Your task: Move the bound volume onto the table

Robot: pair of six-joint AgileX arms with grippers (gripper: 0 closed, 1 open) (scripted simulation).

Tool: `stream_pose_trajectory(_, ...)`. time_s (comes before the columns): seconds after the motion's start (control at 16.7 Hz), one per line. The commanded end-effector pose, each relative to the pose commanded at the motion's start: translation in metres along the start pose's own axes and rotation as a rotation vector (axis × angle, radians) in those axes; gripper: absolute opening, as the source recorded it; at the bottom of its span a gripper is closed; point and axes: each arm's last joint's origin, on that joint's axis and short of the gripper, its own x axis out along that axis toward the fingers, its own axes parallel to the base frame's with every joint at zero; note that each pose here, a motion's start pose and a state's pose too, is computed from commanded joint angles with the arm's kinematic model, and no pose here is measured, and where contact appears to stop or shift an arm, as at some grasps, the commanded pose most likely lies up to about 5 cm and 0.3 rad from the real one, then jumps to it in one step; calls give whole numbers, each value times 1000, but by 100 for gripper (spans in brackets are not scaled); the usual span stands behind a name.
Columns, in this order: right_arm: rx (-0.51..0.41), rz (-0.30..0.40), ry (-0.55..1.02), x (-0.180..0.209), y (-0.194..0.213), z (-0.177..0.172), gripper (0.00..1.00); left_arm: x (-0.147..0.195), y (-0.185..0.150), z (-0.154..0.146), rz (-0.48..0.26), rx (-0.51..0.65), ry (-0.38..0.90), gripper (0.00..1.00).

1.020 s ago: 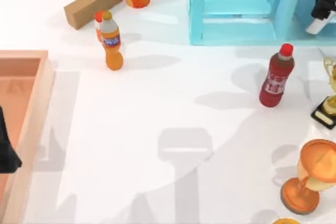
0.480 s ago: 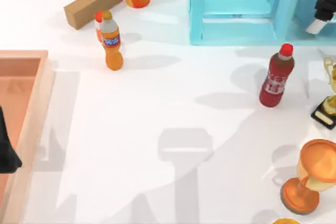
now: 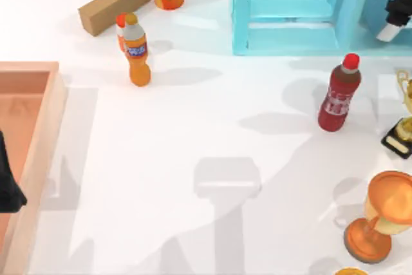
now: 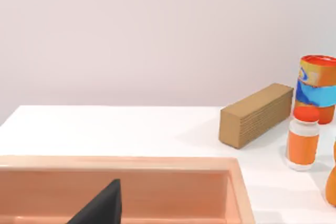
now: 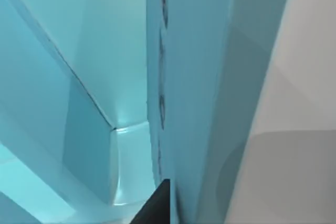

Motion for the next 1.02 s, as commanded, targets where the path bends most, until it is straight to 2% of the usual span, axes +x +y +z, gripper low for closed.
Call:
stream_pose_trajectory(0.48,0,0,0,0,0,0,0,0,0,0,0,0,0,100)
stream_pose_trajectory(0.54,-21,-107,-43,-15,6,-11,0,0,0,0,0,0,0,100)
stream_pose_trajectory(0.78,-19,-112,-33,-30,11,1,0,0,0,0,0,0,0,100)
stream_pose_trajectory(1.02,-25,-109,-35,-82,34,39,0,0,0,0,0,0,0,100)
